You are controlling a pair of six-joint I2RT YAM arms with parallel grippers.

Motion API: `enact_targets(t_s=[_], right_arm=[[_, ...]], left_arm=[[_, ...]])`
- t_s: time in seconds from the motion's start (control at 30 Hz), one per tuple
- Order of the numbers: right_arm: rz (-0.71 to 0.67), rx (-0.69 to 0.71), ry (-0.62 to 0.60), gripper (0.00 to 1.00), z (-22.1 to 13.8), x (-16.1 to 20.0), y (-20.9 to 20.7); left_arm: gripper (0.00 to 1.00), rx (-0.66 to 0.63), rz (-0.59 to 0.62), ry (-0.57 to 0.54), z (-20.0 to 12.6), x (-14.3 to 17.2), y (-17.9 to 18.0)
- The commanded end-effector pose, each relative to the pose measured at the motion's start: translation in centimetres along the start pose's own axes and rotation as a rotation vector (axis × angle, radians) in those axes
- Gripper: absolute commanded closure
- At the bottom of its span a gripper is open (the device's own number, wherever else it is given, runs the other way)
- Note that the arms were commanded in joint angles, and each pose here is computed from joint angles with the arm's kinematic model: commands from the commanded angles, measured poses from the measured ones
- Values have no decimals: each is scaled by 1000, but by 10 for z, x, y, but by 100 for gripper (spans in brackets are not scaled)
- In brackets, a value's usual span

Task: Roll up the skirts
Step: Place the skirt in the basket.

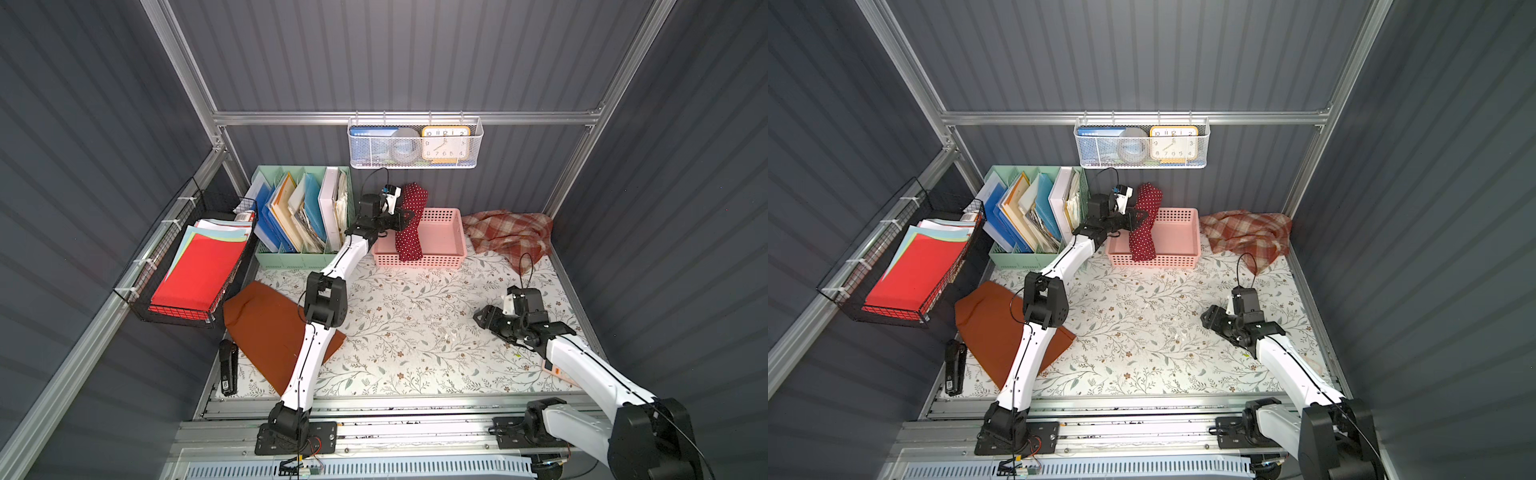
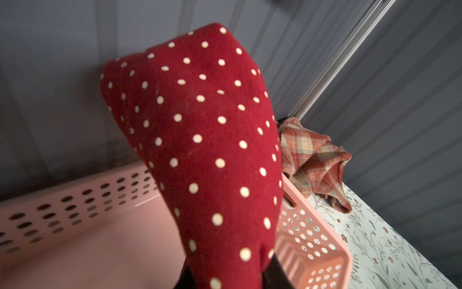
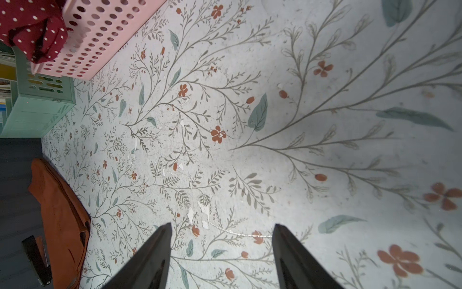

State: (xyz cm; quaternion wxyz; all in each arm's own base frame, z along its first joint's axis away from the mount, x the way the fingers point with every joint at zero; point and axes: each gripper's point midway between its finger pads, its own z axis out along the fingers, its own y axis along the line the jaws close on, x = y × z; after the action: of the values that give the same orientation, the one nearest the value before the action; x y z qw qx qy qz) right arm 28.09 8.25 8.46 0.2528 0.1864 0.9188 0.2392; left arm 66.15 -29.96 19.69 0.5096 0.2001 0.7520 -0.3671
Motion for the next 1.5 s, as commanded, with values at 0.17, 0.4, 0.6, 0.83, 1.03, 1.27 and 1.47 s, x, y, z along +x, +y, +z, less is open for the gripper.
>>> enact_targets(t_s=[0.17,0.4,0.6,0.83,1.03,1.27,1.47], right_arm=[[-21,-23,5,31,3,0,3],[-22,-29,18,31,6,0,5],[-18,-26,23,31,7,1,3],[-22,-30,20,31,6,0,5],[-26,-35,14,31,3,-1,6],[-32,-46,0,31,-3,-1,9],[-36,-54,-15,31,-8,-2,11]], left_arm=[[100,-139,140,59,-6,29,50],[100,-187,114,152,-2,79,76],[100,-290,134,194,-1,99,100],[92,-366,108,197,-5,101,112],[61,-416,28,208,-15,93,111],[33,-365,-70,219,-18,97,97],[25,-377,-41,155,-29,57,85]])
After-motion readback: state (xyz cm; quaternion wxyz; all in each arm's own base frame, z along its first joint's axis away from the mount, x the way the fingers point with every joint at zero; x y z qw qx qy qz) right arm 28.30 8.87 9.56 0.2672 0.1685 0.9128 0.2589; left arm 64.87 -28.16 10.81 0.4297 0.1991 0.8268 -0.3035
